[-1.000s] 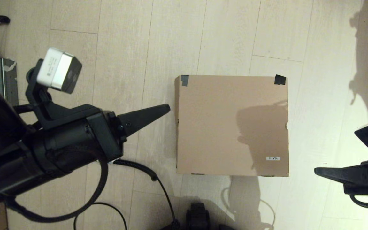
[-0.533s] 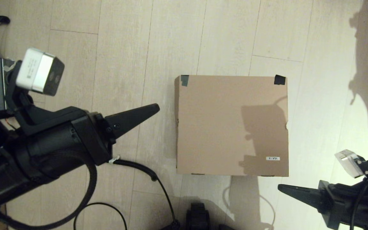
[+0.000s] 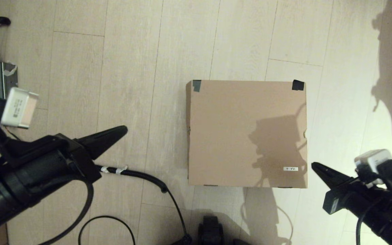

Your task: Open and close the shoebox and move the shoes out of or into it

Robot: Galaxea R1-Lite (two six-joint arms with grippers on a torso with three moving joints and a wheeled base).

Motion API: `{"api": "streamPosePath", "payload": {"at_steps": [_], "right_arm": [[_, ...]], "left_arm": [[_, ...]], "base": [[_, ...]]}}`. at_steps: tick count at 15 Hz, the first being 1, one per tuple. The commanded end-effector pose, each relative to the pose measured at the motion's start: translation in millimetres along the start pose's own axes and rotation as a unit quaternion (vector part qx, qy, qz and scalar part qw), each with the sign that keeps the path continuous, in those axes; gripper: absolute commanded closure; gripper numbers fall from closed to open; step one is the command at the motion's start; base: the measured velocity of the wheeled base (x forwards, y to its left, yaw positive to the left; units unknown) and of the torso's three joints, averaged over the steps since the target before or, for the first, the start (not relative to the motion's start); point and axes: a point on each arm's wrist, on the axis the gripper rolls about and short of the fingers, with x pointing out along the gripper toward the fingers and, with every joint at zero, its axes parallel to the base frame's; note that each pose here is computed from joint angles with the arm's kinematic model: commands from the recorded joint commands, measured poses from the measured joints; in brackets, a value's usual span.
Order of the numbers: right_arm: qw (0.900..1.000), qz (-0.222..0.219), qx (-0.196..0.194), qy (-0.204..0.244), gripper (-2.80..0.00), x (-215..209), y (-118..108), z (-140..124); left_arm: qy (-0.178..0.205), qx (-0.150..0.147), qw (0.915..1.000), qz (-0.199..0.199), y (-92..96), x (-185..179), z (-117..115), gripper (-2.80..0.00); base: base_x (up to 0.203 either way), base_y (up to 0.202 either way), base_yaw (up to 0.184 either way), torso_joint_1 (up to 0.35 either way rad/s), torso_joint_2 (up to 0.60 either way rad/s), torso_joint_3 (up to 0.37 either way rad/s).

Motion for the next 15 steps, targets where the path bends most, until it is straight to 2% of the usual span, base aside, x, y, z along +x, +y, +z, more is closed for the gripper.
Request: {"api": "streamPosePath", "payload": {"at_steps": [1,2,3,4,5,6,7,9,11,12,13,15], "right_arm": [[0.995,-0.073,0.015,-0.071,0.00,-20.2,-14.8,26.9],[0.988,-0.118,0.019,-0.093,0.00,-32.5,-27.0,34.6],[0.980,-0.162,0.020,-0.112,0.00,-48.1,-38.3,40.1],[0.975,-0.187,0.020,-0.122,0.00,-64.0,-43.2,41.3],[0.972,-0.200,0.017,-0.122,0.00,-80.5,-44.8,38.8],[0.973,-0.204,0.012,-0.106,0.00,-95.0,-44.5,33.7],[0.977,-0.199,0.004,-0.072,0.00,-107.0,-42.5,24.9],[0.983,-0.185,-0.012,-0.004,0.00,-130.8,-36.7,3.5],[0.984,-0.177,-0.019,0.024,0.00,-156.5,-29.9,-18.4],[0.984,-0.174,-0.015,0.026,0.00,-166.3,-27.4,-26.1],[0.985,-0.170,-0.007,0.036,0.00,-171.6,-25.3,-33.3],[0.983,-0.149,0.004,0.107,0.00,-174.3,-21.2,-49.0]], "left_arm": [[-0.024,0.012,0.9976,0.064,16.4,-19.5,6.7,0.00],[-0.041,0.021,0.9939,0.100,21.6,-34.9,11.1,0.00],[-0.064,0.031,0.9903,0.120,18.8,-54.4,15.0,0.00],[-0.073,0.038,0.9880,0.130,13.8,-71.8,12.1,0.00],[-0.066,0.051,0.9862,0.143,8.7,-89.0,3.3,0.00],[-0.043,0.068,0.9838,0.160,4.5,-104.0,-7.1,0.00],[-0.007,0.076,0.9814,0.176,0.6,-116.7,-18.0,0.00],[0.105,0.063,0.9732,0.195,-5.3,-137.4,-46.5,0.00],[0.154,0.058,0.9653,0.203,-13.1,-157.9,-67.5,0.00],[0.166,0.057,0.9620,0.209,-16.5,-167.8,-80.3,0.00],[0.163,0.061,0.9613,0.214,-20.1,-177.4,-91.2,0.00],[0.149,0.073,0.9578,0.235,-26.5,-195.3,-112.5,0.00]], "base": [[0.000,0.000,0.000,0.000,0.00,0.000],[0.000,0.000,0.000,0.000,0.00,0.000],[0.000,0.000,0.000,0.000,0.00,0.000],[0.000,0.000,0.000,0.000,0.00,0.000],[0.000,0.000,0.000,0.000,0.00,0.000],[0.000,0.000,0.000,0.000,0.00,0.000],[0.000,0.000,0.000,0.000,0.00,0.000],[0.000,0.000,0.000,0.000,0.00,0.000],[0.000,0.000,0.000,0.000,0.00,0.000],[0.000,0.000,0.000,0.000,0.00,0.000],[0.000,0.000,0.000,0.000,0.00,0.000],[0.000,0.000,0.000,0.000,0.00,0.000]]}}
